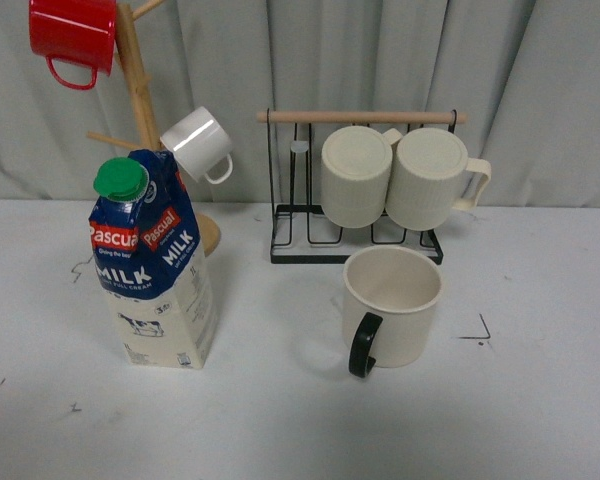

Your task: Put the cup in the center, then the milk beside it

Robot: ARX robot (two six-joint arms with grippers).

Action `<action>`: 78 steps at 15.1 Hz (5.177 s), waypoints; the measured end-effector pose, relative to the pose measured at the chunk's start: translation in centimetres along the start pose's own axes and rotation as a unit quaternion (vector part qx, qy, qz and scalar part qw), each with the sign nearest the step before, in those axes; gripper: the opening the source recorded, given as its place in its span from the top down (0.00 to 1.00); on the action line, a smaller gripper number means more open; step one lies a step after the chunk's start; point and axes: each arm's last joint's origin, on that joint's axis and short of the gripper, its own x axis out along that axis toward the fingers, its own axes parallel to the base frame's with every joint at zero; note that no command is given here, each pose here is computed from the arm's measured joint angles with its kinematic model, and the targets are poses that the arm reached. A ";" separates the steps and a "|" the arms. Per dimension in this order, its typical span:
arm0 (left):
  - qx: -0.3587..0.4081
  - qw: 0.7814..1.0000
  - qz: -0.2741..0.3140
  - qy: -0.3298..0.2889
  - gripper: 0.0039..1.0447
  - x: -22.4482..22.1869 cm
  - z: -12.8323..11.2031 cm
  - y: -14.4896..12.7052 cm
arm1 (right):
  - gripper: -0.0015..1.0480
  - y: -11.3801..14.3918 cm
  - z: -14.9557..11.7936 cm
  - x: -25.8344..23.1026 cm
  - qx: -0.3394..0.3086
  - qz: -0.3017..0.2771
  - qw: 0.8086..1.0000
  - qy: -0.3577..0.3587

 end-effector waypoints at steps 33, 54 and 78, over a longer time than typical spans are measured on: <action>-0.021 0.960 -0.018 0.278 0.82 23.6 -0.9 -7.1 | 0.06 0.0 0.0 0.0 -0.001 0.000 1.000 0.000; 0.016 0.960 -0.111 0.258 0.74 23.0 -0.8 -20.0 | 0.06 0.0 0.0 0.0 -0.001 0.000 1.000 0.000; -0.006 1.000 0.001 0.003 0.99 4.3 2.4 -1.8 | 0.06 0.0 0.0 0.0 -0.001 0.000 1.000 0.000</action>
